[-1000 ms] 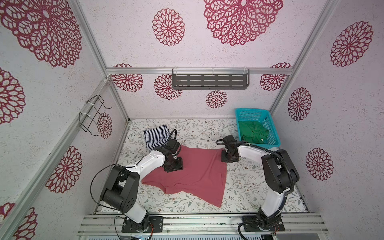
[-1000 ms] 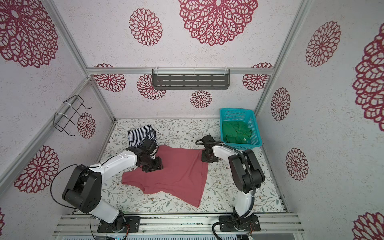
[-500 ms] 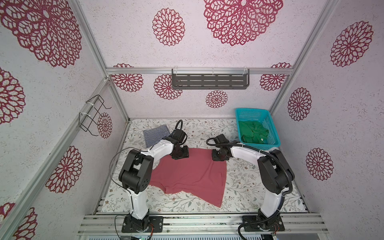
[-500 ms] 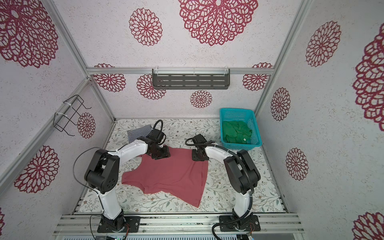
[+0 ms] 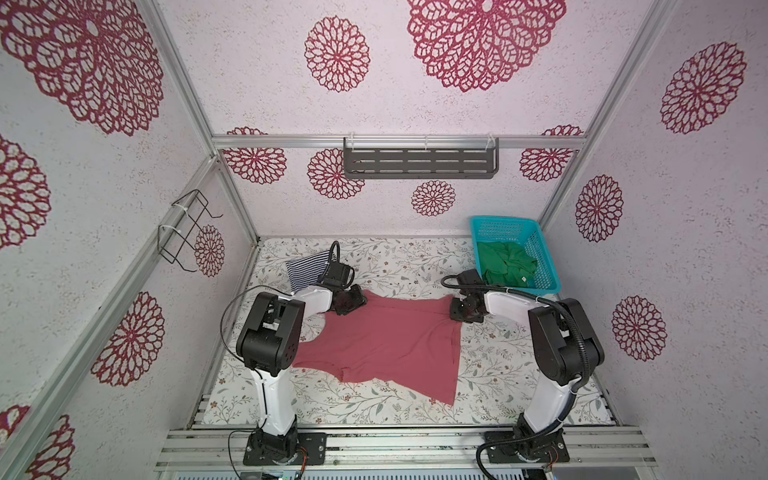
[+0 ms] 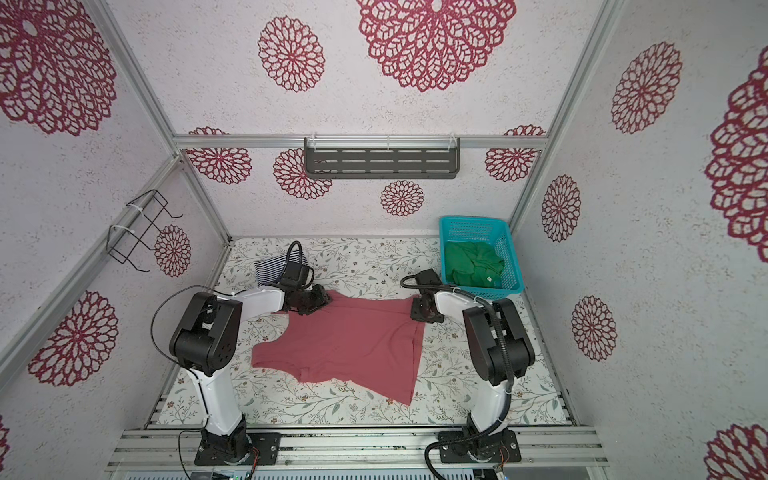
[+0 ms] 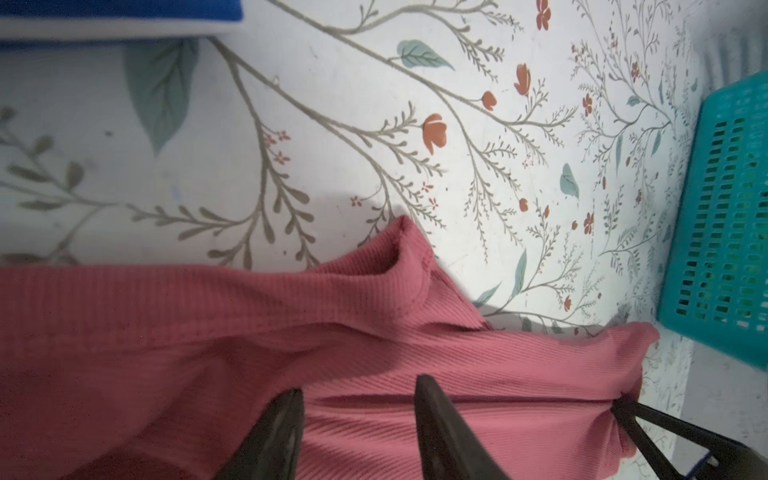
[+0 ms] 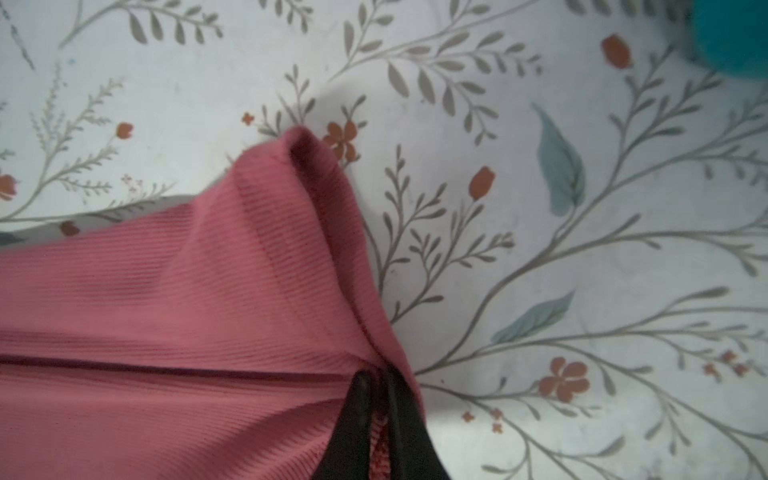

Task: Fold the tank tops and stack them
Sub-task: 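Pull the pink top's far edge taut with both grippers, squaring it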

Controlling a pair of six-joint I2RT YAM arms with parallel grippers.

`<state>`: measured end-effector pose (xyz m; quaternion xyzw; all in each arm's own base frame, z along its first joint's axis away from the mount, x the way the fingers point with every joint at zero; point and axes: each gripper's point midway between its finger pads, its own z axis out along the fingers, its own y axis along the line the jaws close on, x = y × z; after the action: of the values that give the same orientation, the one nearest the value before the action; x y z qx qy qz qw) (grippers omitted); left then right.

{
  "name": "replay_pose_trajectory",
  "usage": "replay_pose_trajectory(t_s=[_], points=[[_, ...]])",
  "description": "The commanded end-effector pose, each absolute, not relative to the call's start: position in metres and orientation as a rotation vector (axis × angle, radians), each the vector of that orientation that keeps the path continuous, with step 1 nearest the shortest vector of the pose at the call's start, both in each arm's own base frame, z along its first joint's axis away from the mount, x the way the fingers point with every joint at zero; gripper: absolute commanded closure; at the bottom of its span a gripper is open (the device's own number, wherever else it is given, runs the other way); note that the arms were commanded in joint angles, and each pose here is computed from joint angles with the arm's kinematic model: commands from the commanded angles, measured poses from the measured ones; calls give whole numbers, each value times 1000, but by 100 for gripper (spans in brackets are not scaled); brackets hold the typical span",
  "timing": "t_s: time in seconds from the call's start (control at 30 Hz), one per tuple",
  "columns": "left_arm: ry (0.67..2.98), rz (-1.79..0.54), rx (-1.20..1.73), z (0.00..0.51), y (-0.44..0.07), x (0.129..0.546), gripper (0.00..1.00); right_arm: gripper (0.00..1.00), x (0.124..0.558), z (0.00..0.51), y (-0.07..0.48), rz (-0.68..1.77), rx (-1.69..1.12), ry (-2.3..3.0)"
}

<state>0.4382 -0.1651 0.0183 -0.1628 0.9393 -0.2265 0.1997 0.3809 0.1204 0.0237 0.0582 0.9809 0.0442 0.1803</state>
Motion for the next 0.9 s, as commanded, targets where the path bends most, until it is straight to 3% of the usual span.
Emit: replay_pose_trajectory(t_s=[0.0, 0.1, 0.17, 0.27, 0.5, 0.87], points=[[2754, -399, -608, -34, -123, 411, 52, 80, 381, 40, 98, -27, 101, 2780], [2728, -395, -594, -22, -124, 422, 52, 69, 385, 70, 111, 49, 66, 2740], [2713, -384, -590, -18, -123, 429, 52, 68, 381, 83, 122, 115, 55, 2724], [2705, -373, -606, -20, -122, 434, 52, 69, 387, 88, 142, 219, 46, 2698], [2649, -320, -689, -27, -105, 421, 52, 78, 446, 74, 183, 324, 24, 2639], [2587, -306, -758, -26, -93, 439, 52, 83, 504, 17, 175, 214, 85, 2667]])
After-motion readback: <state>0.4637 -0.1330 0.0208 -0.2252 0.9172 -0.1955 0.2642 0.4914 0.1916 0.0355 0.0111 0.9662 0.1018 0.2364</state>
